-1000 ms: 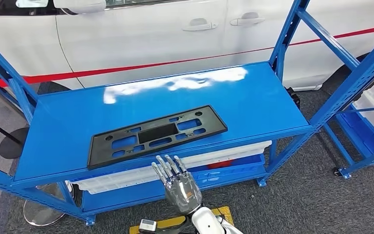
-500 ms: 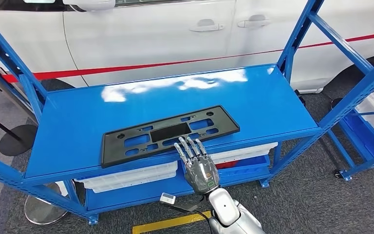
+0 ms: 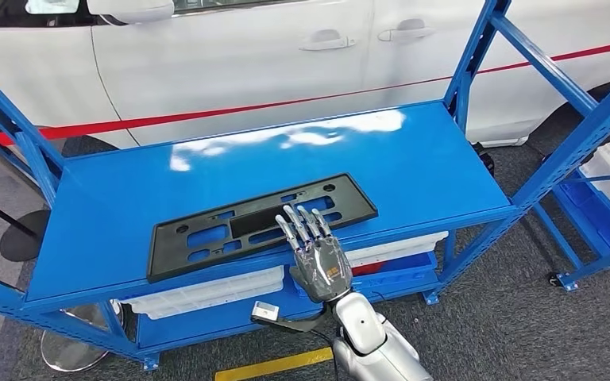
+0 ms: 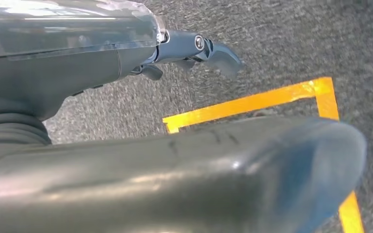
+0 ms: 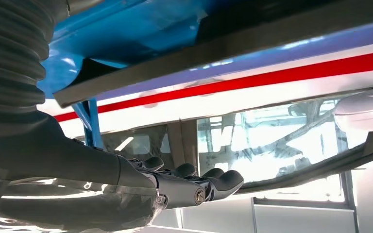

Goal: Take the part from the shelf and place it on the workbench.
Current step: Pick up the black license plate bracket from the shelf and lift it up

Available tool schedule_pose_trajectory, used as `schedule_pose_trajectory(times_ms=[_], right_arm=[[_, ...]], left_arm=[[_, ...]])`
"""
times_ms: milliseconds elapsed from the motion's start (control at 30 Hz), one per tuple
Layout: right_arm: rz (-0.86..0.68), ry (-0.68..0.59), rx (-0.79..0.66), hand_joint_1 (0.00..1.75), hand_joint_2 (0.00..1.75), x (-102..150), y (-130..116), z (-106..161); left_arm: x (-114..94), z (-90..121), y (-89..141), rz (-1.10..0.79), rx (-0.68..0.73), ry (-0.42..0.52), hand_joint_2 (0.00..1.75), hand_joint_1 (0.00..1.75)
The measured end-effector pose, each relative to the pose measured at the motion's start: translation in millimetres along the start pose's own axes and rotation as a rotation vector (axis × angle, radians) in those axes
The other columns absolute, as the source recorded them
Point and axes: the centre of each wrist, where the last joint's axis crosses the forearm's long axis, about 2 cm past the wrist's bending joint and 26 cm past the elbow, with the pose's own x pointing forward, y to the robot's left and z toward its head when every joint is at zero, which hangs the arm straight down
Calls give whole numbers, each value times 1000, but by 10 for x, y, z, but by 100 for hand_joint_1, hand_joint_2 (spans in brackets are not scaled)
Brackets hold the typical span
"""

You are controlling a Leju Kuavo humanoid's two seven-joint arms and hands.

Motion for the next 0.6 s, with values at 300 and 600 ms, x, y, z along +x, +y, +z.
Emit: schedule_pose_trajectory(times_ms=[300,600], right_arm=[[-2,3,-12,0,175,15,-19,-56],[9,21,-2,0,175,26,-4,-26]], left_arm=[[-16,9,1,0,-9,-1,0,0],[-17,12,-17,-13,-31,-2,0,0]])
